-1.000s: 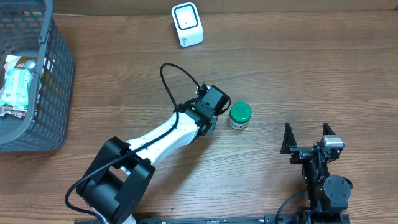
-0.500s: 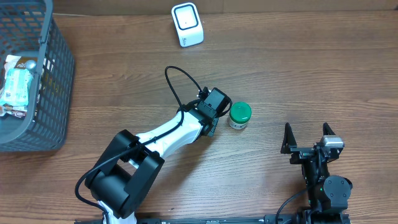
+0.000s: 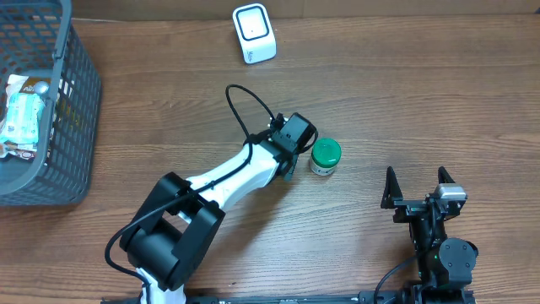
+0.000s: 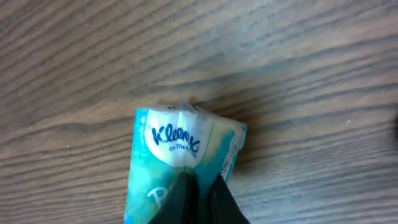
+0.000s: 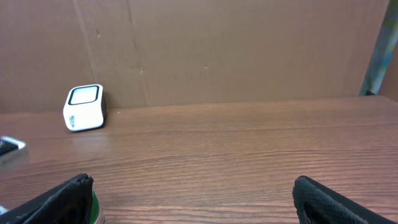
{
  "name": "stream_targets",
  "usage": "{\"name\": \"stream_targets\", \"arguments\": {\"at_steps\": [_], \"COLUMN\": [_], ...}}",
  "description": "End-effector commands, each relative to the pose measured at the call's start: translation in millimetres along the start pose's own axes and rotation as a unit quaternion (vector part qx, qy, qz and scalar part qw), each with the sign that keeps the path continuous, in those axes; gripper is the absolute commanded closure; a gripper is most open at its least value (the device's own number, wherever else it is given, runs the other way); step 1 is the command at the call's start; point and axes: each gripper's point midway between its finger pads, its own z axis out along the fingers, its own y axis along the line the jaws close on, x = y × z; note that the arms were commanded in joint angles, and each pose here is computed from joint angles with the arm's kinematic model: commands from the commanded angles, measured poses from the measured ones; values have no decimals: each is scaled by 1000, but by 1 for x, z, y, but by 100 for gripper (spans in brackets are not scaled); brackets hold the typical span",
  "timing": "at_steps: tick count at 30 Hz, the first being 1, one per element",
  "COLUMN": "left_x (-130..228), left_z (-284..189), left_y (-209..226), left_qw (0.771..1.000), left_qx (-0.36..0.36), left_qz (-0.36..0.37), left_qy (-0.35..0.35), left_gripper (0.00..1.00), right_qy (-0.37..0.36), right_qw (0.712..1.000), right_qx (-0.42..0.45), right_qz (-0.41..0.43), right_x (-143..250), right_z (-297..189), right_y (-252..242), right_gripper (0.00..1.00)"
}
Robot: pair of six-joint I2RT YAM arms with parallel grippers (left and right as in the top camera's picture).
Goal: Scan the item barcode
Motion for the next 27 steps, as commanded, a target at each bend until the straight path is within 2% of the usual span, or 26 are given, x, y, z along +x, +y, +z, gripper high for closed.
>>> {"name": "stream_targets", "arguments": {"at_steps": [1,5,11,15,19,27], "left_x": [-32,-47,-60,-65,-63,-47], "left_z": [-18,-34,-54,-62,-66,-54], "left_y": [-1,-10,-8,8,5,-14], "left_qw": [996,981,919,883,845,791], "left_qx": [50,155,347,416,490,564], "left_qz": [-78,-113,-177,-205,-206,-234], "left_qy": [-3,23,69,72,64,46], "left_gripper": [96,96,96,96,96,96], "right_qy": [-2,-2,-2,-2,-2,-2], "right_qw": [1000,1000,1000,1000,1000,1000], "right_qx": [7,7,6,7,6,7], "right_qz": [2,2,2,2,2,2], "right_x": [2,2,2,2,2,2], "right_z": [0,0,0,0,0,0], "right_y": [-3,-3,-3,-3,-3,-3], "right_gripper": [0,0,0,0,0,0]}}
